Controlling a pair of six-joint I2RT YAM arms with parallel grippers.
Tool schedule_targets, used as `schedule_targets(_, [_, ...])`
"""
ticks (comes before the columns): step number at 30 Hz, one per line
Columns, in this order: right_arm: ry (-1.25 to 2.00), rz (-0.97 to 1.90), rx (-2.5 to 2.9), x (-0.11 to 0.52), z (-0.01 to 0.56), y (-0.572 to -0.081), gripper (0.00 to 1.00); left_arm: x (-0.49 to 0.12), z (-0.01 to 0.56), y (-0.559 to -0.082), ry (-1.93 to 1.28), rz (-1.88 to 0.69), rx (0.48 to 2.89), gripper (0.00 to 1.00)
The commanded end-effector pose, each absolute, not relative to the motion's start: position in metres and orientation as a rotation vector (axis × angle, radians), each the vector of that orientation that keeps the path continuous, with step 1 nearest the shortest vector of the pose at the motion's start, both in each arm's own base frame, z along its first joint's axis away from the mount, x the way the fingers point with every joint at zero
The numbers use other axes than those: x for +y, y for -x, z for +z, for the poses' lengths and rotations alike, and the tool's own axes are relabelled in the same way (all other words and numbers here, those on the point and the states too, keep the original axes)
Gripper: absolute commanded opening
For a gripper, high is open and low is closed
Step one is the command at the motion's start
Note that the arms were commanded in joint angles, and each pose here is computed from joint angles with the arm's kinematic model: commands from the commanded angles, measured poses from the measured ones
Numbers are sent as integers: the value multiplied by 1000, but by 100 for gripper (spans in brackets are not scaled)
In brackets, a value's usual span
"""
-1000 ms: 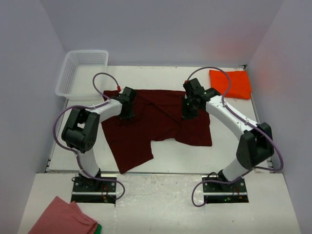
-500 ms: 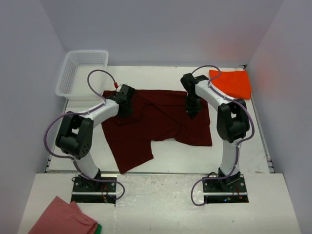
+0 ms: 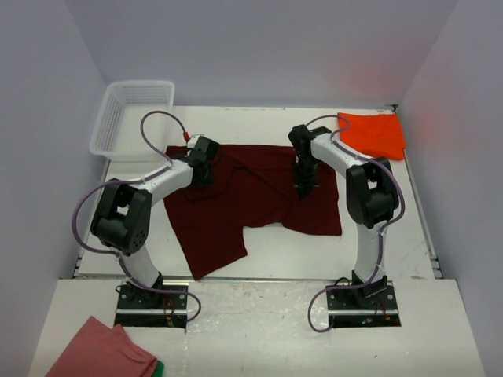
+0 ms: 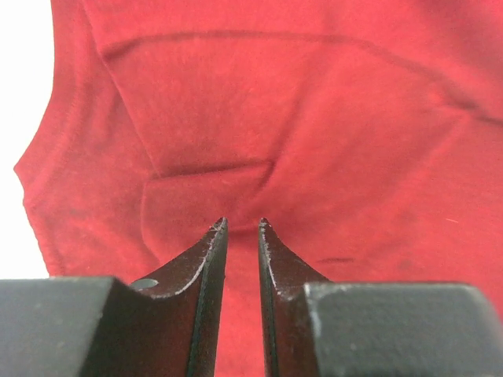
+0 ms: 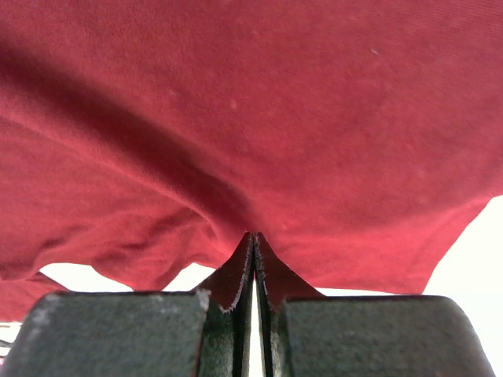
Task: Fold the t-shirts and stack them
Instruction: Fold the flattened tshirt in 1/3 of the way
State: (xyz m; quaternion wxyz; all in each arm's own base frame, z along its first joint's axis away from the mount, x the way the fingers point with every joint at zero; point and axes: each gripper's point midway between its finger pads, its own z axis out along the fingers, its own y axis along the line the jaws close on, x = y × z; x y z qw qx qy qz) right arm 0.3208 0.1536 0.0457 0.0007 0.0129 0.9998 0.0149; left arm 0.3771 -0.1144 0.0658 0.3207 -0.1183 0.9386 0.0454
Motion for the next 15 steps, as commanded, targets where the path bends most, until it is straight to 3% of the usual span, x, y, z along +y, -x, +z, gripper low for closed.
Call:
schedule_targets(1, [-46,94,3169,161,35,-317,0,-111,47,-382,350,191,2473,24])
schedule_targets(15, [-31,116,3247,169,7,-320,0,-104,56,-426,362,201,2467,24])
